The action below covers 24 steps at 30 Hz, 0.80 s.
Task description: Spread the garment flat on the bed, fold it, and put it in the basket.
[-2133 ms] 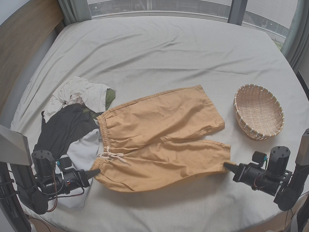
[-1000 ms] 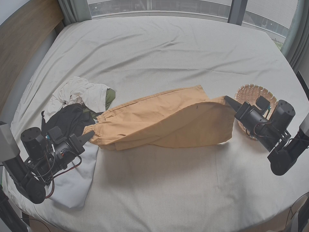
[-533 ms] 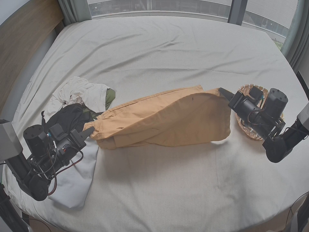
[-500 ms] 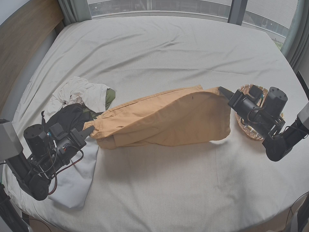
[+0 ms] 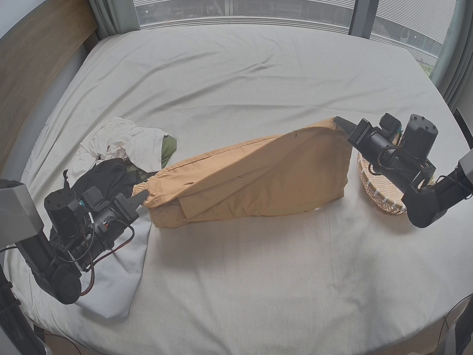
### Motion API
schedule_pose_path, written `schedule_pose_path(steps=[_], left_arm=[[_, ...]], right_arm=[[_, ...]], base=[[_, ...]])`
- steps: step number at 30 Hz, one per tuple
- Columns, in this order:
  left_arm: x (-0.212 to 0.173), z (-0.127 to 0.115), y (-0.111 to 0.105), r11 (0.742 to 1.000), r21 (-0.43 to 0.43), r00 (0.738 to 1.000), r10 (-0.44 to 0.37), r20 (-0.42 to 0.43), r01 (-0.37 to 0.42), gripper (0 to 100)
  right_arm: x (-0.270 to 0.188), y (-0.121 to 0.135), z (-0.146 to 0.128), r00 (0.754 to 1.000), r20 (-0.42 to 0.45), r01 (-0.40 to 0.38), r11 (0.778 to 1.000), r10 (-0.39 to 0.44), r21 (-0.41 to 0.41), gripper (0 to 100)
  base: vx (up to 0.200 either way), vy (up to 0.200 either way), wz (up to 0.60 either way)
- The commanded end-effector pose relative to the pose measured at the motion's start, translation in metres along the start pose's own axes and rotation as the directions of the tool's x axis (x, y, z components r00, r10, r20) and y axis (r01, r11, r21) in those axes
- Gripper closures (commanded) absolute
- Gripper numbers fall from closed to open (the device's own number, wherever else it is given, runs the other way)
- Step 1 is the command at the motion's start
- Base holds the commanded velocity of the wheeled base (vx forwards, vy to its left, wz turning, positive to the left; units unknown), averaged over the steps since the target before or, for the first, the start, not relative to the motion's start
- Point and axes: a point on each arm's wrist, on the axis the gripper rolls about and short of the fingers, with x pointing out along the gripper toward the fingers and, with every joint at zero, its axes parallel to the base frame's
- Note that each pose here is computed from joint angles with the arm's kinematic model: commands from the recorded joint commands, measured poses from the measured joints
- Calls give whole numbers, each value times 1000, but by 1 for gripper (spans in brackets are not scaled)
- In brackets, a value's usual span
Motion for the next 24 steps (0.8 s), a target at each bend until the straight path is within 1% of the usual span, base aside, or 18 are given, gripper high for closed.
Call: schedule_pose_path(steps=[1,14,16,24], left_arm=[[4,-1,1,1000,-1,1000,0,1,0,100],[22,-2,8,1000,0,1000,-3,12,3,100],[25,-4,11,1000,-2,1000,6,6,-6,100],[28,-6,18,999,-8,999,32,7,-32,100]], right_arm=[[5,-6,-6,1000,-10,8,1000,-8,4,100],[31,-19,-14,1000,-21,16,1000,-16,7,100],[41,-25,-18,1000,-18,14,1000,-14,6,100],[54,-34,-27,1000,-18,14,1000,-14,6,100]], base=[[0,0,0],[0,0,0],[0,0,0],[0,0,0]])
